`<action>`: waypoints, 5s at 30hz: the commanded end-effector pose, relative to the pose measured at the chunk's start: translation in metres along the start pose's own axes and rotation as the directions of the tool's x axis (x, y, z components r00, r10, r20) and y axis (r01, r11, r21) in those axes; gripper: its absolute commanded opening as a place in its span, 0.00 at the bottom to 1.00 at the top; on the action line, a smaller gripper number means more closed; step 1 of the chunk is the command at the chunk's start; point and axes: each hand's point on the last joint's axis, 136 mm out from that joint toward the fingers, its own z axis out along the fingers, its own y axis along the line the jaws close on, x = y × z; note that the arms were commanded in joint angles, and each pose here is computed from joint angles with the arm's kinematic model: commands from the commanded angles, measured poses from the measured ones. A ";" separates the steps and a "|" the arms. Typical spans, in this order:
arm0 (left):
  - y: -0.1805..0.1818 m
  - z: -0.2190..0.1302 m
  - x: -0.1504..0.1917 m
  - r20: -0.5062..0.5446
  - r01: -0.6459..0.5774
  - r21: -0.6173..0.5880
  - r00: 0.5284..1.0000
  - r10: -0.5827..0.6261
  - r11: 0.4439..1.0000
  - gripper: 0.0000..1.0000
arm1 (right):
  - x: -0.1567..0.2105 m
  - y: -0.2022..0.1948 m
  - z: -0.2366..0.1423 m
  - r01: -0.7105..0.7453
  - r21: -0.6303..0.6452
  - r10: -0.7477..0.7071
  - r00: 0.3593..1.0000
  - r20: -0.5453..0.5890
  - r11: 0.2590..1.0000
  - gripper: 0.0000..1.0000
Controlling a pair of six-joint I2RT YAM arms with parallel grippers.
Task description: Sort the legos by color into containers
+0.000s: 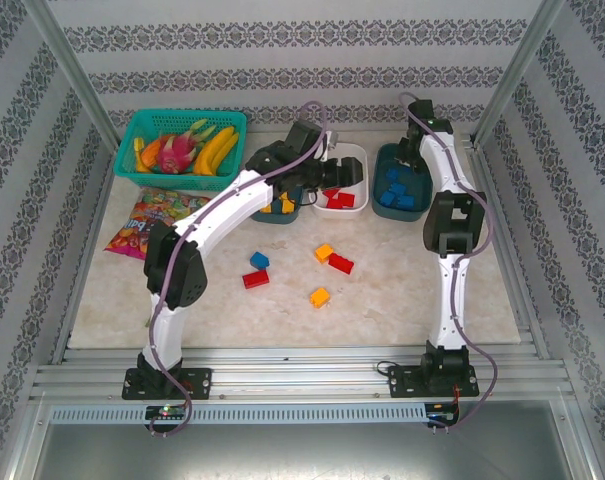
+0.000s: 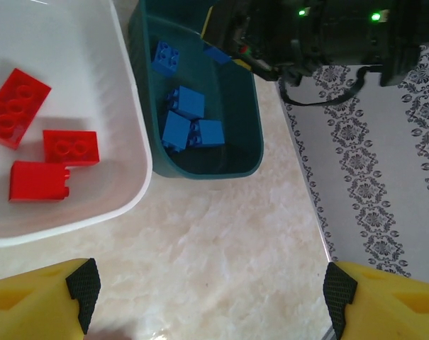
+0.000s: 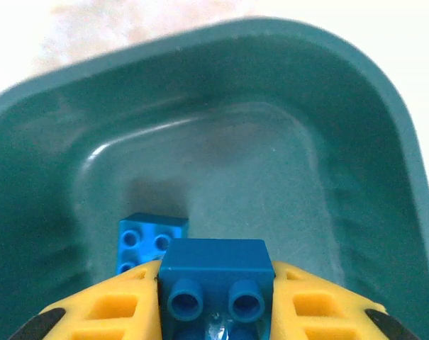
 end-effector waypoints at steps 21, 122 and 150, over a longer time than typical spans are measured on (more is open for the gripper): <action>0.002 -0.029 0.047 -0.127 -0.112 -0.048 0.986 0.106 0.993 0.83 | -0.016 0.063 -0.153 0.085 -0.237 -0.037 0.979 0.198 0.968 0.63; 0.266 -0.017 -0.073 0.059 0.043 -0.704 0.998 -0.002 0.709 0.60 | 0.210 0.176 -0.264 0.212 -0.809 -0.166 0.976 0.143 0.548 0.80; 0.204 -0.298 0.191 0.380 0.557 -0.493 0.829 -0.410 0.669 0.82 | 0.428 0.242 -0.155 0.816 -0.450 -0.904 0.426 0.045 0.362 0.77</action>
